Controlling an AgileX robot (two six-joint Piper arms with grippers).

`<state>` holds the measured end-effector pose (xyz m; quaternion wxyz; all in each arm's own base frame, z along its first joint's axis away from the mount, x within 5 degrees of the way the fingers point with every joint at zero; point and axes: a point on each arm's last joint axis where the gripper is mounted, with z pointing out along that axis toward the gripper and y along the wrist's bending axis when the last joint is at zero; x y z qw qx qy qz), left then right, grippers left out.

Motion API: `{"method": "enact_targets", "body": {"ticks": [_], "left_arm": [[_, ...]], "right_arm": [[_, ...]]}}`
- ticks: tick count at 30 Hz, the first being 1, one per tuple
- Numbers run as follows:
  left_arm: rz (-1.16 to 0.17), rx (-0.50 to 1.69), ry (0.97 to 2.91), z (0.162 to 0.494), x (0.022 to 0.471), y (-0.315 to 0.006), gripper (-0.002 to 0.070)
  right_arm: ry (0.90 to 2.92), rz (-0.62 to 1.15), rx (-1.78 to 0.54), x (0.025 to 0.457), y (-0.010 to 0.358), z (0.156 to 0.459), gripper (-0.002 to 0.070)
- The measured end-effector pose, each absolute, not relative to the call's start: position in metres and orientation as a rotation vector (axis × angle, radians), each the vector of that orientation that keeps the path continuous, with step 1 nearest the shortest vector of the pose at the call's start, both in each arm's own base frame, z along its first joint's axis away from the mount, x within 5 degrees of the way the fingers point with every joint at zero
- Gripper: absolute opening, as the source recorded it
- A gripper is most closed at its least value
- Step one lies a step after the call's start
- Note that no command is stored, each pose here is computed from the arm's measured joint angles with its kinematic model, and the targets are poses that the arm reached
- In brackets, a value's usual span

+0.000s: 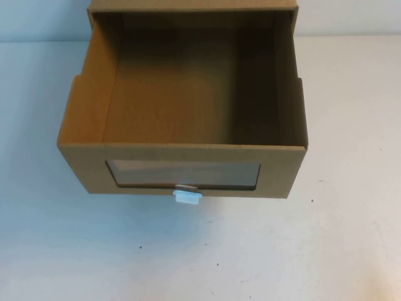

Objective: Open the shoe box
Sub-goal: 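Pull the top drawer of the cardboard box fully open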

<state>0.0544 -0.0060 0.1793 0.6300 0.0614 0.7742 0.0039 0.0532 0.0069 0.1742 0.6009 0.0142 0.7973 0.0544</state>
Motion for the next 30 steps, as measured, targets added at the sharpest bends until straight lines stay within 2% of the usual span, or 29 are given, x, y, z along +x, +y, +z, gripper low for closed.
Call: {"method": "enact_targets", "body": {"ticks": [9, 30], "left_arm": [[0.054, 0.111, 1.876, 0.1704, 0.0523, -0.0012, -0.0004], [0.061, 0.109, 1.885, 0.1697, 0.0520, -0.0007, -0.0004]], "right_arm": [[1.848, 0.126, 0.033, 0.0532, 0.0069, 0.1742, -0.0014], [1.848, 0.128, 0.034, 0.0532, 0.0070, 0.1742, -0.0013]]}}
